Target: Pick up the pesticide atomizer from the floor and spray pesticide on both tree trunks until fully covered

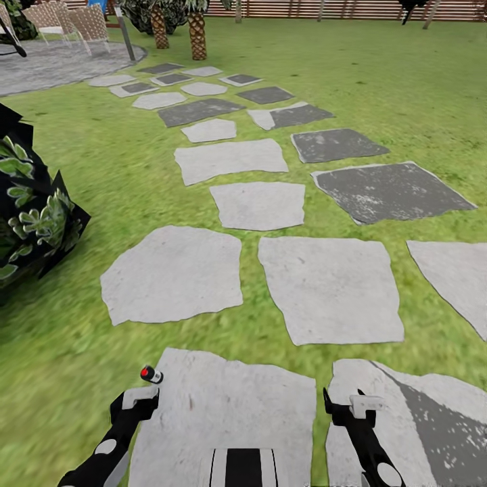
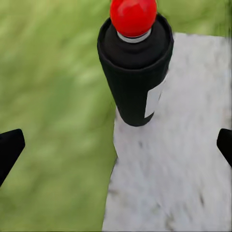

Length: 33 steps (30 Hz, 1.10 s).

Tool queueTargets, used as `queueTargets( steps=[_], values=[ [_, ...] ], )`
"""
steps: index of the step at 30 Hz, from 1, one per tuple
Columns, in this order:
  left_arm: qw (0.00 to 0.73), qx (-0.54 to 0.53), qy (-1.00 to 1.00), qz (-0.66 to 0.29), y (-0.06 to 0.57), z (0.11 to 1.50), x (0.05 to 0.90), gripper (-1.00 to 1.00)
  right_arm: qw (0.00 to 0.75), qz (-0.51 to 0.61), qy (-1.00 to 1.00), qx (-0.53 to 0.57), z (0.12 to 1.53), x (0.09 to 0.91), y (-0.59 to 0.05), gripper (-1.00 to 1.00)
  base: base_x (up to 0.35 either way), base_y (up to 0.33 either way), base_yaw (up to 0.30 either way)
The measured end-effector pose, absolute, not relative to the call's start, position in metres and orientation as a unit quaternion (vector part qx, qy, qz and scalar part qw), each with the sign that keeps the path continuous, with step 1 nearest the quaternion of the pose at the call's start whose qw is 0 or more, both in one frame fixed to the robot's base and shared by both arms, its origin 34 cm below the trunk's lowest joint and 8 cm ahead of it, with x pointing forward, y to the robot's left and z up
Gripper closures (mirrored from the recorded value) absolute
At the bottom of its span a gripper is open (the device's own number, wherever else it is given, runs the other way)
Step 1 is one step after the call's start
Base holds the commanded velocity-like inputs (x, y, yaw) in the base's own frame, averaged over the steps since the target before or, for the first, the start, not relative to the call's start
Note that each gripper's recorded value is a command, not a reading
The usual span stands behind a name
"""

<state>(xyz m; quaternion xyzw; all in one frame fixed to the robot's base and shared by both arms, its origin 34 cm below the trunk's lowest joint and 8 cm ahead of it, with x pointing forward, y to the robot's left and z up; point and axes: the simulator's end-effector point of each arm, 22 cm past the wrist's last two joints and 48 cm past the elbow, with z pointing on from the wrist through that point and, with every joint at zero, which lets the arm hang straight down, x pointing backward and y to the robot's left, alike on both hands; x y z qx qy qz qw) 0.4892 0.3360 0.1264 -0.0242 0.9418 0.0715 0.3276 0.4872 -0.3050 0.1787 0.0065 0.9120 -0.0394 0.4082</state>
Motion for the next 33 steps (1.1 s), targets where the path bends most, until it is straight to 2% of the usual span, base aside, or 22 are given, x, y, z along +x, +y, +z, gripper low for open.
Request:
queueTargets(
  steps=[14, 33],
  values=[
    [0.328, -0.024, 0.942, 0.071, 0.3360, 0.1265, 0.4893, -1.00, 0.408, -0.039, 0.912, 0.006, 0.1787, 0.4873, -0.3048, -1.00, 0.079, 0.001, -0.043],
    [0.329, -0.024, 0.941, 0.072, 0.3360, 0.1268, 0.4896, -1.00, 0.408, -0.039, 0.912, 0.006, 0.1787, 0.4873, -0.3046, -1.00, 0.007, 0.006, -0.003]
  ],
)
